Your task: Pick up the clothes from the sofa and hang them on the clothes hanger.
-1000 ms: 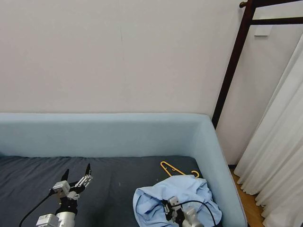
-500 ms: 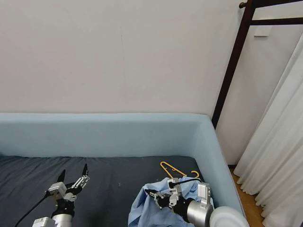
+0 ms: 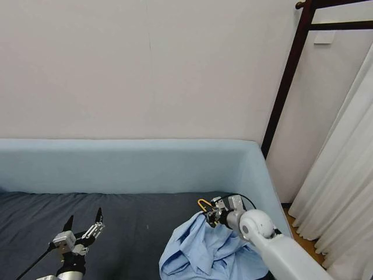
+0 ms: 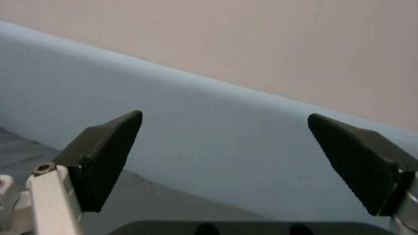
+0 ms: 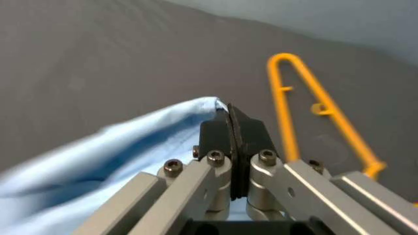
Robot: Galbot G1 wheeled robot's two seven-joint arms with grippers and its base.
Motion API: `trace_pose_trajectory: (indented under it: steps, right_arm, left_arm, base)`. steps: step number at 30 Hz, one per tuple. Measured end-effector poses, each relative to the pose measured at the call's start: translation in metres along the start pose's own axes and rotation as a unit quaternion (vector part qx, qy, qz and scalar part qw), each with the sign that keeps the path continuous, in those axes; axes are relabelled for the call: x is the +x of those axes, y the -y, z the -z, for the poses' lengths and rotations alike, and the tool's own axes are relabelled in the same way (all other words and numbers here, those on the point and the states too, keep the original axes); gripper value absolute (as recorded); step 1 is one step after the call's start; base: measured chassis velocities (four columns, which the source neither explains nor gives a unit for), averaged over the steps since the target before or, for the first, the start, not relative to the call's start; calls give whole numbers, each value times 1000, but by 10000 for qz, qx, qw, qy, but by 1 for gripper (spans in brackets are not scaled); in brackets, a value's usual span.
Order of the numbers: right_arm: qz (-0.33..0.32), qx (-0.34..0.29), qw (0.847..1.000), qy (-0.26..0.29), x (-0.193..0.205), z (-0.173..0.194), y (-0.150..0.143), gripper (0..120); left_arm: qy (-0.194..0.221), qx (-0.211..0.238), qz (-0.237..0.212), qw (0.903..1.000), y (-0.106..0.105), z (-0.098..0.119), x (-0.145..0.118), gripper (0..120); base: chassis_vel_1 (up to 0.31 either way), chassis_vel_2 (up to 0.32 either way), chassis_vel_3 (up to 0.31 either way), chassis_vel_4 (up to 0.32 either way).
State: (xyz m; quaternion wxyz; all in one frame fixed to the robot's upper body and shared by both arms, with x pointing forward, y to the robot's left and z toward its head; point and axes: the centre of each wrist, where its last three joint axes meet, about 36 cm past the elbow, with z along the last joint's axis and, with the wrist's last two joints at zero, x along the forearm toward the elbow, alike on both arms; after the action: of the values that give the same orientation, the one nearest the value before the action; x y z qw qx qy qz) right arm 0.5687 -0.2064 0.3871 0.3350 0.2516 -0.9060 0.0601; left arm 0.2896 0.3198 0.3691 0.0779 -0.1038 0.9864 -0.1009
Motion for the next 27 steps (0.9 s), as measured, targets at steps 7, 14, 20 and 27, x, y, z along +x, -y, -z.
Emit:
trace_pose_trajectory:
  steps: [7, 14, 20, 27]
  right_arm:
    - [-236, 1303, 9655, 2242, -53, -42, 8, 29]
    - [-137, 2500, 9315, 2639, -35, -84, -15, 52]
    - [-1576, 2390, 9334, 2162, 0, -116, -37, 76]
    - [-1673, 1715, 9497, 2018, 40, -128, -64, 97]
  left_arm:
    - [-21, -3, -10, 10000, 4, -2, 3, 100]
    - [-52, 23, -107, 9999, 13, -7, 2, 100]
    - [-84, 41, -185, 9998, 18, -10, 4, 100]
    - [-63, 14, -228, 9997, 17, -9, 6, 100]
  base:
    - [0, 0, 0, 0]
    - [0, 0, 0, 0]
    - [0, 0, 0, 0]
    - [0, 0, 0, 0]
